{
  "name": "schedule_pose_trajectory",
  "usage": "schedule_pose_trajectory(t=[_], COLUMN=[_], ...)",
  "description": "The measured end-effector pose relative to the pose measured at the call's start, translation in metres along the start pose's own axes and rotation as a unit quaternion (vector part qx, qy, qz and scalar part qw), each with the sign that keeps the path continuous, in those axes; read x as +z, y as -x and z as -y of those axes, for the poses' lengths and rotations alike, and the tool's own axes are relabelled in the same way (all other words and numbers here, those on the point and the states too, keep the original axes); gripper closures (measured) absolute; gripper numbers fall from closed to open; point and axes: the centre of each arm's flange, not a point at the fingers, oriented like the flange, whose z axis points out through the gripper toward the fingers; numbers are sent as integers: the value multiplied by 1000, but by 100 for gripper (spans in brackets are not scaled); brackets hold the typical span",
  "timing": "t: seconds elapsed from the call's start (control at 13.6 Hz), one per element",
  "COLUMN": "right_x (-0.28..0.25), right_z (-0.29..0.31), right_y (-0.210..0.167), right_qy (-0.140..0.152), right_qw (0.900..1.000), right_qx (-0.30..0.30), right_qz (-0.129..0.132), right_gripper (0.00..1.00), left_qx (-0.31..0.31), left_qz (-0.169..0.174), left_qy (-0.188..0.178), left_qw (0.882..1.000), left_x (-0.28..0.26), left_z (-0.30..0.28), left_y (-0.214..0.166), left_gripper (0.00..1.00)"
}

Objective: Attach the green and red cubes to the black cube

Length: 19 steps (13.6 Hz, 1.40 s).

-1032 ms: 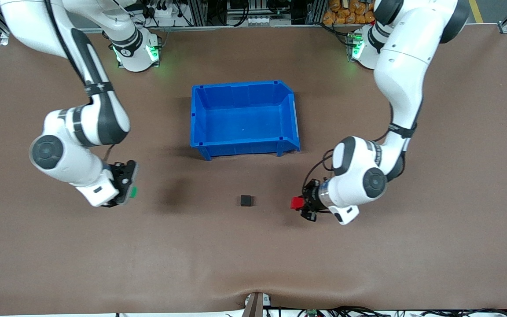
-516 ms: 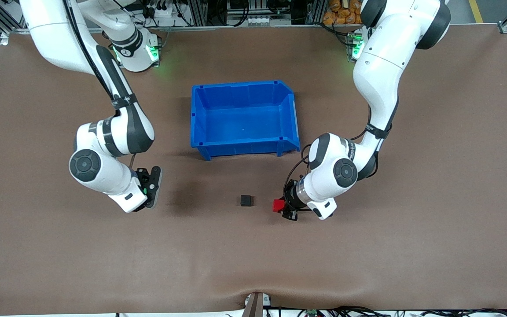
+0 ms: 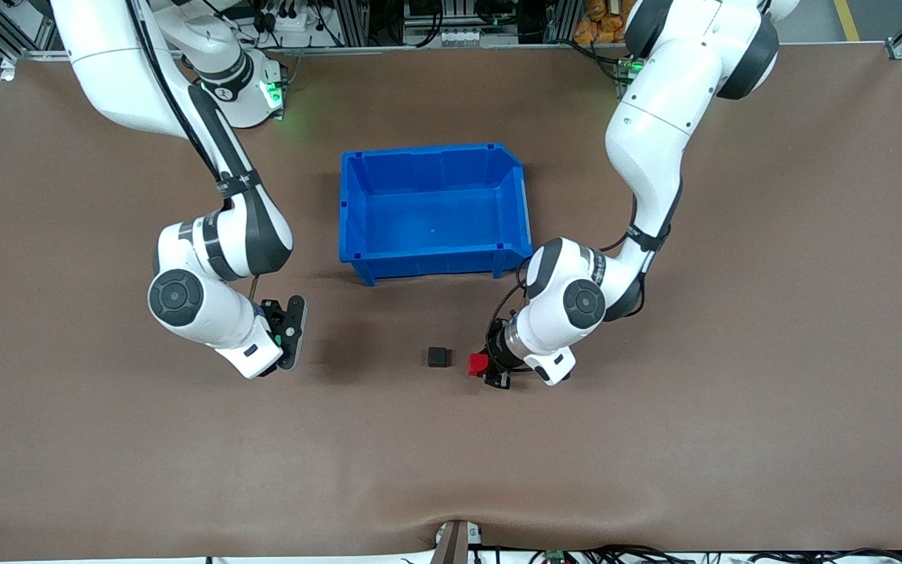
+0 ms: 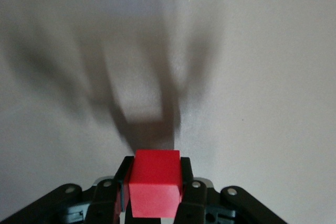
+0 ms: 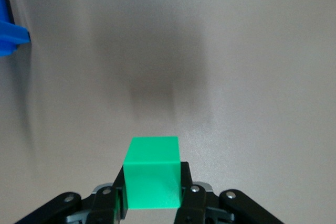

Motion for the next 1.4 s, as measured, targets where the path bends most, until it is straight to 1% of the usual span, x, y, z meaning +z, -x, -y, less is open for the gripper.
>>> schedule_pose_trajectory(t=[0.22, 0.44, 0.59, 0.74, 0.88, 1.03, 1.4], right_x=[3, 12, 15, 18, 20, 20, 18], right_z=[-7, -16, -19, -18, -16, -13, -5], right_y=[22, 63, 76, 75, 69, 58, 27], right_qy=[-7, -17, -20, -23, -27, -30, -25], right_qw=[1000, 998, 997, 997, 997, 997, 998], right_qx=[29, 62, 72, 74, 77, 72, 54], right_qz=[4, 6, 6, 4, -5, -12, -16], right_gripper=[61, 61, 61, 61, 61, 61, 61], left_qx=[-3, -4, -3, -1, 1, 2, 3], left_qz=[-1, -4, -5, -5, -5, -5, -5], left_qy=[8, 11, 9, 7, 7, 6, 6], left_qw=[1000, 1000, 1000, 1000, 1000, 1000, 1000], left_x=[9, 12, 15, 18, 20, 21, 21], left_z=[8, 8, 10, 12, 14, 15, 16], left_y=[17, 17, 17, 20, 22, 24, 25], left_gripper=[61, 61, 61, 61, 61, 61, 61])
